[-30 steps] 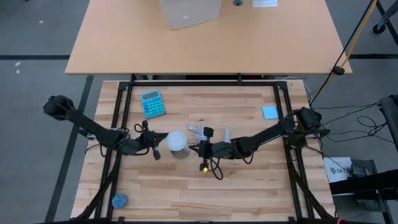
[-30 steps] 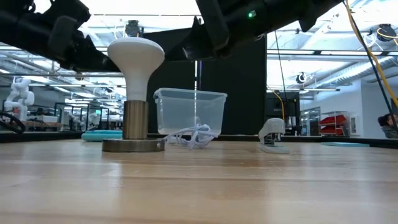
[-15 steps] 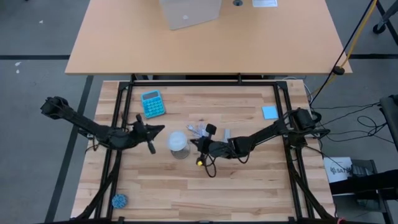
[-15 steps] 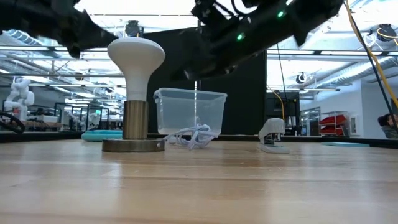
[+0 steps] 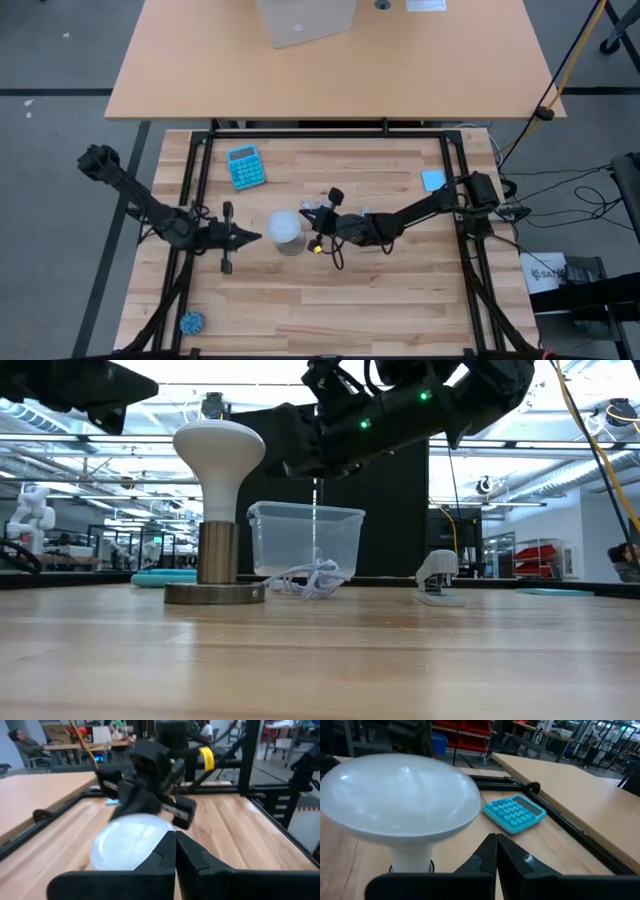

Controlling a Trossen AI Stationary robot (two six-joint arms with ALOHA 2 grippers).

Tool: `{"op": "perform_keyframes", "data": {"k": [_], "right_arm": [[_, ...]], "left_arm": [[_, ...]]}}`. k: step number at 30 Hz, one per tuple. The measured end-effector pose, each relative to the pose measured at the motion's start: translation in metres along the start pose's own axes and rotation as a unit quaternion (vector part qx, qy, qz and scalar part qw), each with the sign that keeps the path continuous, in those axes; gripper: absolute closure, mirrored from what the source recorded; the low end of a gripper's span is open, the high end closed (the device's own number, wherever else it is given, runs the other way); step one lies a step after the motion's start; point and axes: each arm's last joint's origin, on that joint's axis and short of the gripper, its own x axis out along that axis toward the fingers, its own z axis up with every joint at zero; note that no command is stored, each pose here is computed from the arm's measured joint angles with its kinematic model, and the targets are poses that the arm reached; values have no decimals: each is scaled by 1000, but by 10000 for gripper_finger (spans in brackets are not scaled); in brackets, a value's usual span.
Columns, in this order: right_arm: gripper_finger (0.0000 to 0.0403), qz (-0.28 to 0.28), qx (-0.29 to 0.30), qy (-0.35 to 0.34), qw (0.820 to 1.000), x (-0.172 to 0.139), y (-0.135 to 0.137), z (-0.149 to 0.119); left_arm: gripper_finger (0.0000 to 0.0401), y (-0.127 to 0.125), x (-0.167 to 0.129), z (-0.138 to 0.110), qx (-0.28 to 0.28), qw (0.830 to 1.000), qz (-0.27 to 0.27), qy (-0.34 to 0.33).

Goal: Screw lightbulb
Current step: Insert the light bulb into the lamp

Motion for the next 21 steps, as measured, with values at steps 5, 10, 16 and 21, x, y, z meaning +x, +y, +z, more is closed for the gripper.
{"op": "perform_keyframes", "data": {"k": [5, 10, 16, 21], "right_arm": [[403, 18, 6, -23, 1000, 2, -3, 5], [403, 33, 10, -31, 999, 2, -2, 6], [403, 37, 11, -31, 999, -1, 2, 6], [403, 30, 14, -30, 999, -3, 6, 6]], "left_arm": [[401, -4, 5, -7, -7, 1000, 2, 22], [401, -3, 13, -15, -17, 999, 20, 45], [401, -1, 22, -24, -26, 996, 41, 71], [401, 4, 25, -26, -31, 995, 53, 78]]}}
